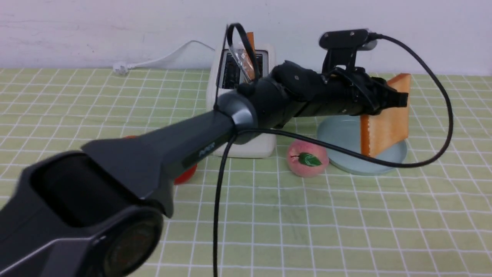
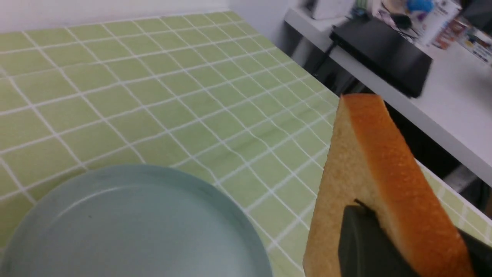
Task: Take toasted bread from bread machine on green coffee tablecloth place on plate.
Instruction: 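Place the slice of bread on the plate with the left gripper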
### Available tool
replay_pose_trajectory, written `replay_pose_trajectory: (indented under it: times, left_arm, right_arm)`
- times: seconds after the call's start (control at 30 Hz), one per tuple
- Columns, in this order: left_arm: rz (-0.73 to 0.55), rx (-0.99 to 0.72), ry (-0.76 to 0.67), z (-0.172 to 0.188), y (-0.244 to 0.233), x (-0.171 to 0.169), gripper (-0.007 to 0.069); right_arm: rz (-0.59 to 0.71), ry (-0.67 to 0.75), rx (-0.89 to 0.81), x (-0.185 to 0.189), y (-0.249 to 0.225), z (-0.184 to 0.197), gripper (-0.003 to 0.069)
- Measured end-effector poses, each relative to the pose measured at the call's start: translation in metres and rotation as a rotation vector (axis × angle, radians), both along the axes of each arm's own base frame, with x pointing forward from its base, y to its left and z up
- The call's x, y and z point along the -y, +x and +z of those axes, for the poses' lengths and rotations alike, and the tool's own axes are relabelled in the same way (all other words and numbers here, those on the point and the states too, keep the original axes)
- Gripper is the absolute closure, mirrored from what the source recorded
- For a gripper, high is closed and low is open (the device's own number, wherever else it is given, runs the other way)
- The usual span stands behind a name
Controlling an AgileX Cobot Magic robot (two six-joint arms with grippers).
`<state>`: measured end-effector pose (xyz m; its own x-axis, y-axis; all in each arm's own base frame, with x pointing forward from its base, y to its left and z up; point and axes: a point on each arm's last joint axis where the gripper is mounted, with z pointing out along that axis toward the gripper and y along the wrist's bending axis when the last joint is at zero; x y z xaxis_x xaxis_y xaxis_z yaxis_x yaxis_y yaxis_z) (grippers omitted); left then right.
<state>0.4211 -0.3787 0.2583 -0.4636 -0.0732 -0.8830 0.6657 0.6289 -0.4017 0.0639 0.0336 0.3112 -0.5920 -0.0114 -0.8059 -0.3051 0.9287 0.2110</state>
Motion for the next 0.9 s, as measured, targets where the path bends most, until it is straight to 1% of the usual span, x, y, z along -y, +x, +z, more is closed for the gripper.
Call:
replay_pose_trajectory:
  times: [0.23, 0.27, 0.4, 0.43, 0.5, 0.6, 0.63, 0.7, 0.77, 0.83, 0.9]
  left_arm:
    - [0.059, -0.045, -0.024, -0.025, 0.01, 0.003, 0.0508]
    - [0.088, -0.056, -0.038, -0.03, 0.013, 0.002, 0.0508]
    - [0.141, -0.089, -0.06, -0.045, 0.018, 0.002, 0.0508]
    - [0.142, -0.097, -0.059, -0.048, 0.019, 0.002, 0.0506]
    - [0.135, -0.117, -0.052, -0.058, 0.019, 0.004, 0.0479]
    - [0.122, -0.133, -0.044, -0.065, 0.019, 0.005, 0.0379]
    - [0.121, -0.133, -0.044, -0.065, 0.019, 0.006, 0.0324]
    - [0.132, -0.128, -0.047, -0.065, 0.02, 0.005, 0.026]
    - [0.152, -0.115, -0.054, -0.063, 0.022, 0.004, 0.0175]
    - [0.183, -0.099, -0.061, -0.06, 0.024, 0.002, 0.0107]
    - [0.195, -0.095, -0.064, -0.06, 0.025, 0.002, 0.007]
  right_arm:
    - [-0.013, 0.0, 0.027, 0.001, 0.002, 0.002, 0.0659]
    - [-0.013, 0.004, 0.029, 0.001, 0.002, 0.002, 0.0659]
    - [-0.013, 0.004, 0.029, 0.001, 0.002, 0.002, 0.0659]
    - [-0.013, 0.004, 0.029, 0.001, 0.002, 0.002, 0.0659]
    - [-0.013, 0.004, 0.029, 0.001, 0.002, 0.002, 0.0659]
    - [-0.013, 0.004, 0.029, 0.001, 0.002, 0.002, 0.0656]
    - [-0.013, 0.004, 0.029, 0.001, 0.002, 0.002, 0.0657]
    - [-0.013, 0.004, 0.029, 0.001, 0.002, 0.002, 0.0657]
    - [-0.013, 0.004, 0.029, 0.001, 0.002, 0.002, 0.0657]
    - [-0.012, 0.004, 0.027, 0.001, 0.002, 0.002, 0.0656]
    - [-0.012, 0.004, 0.027, 0.001, 0.002, 0.002, 0.0656]
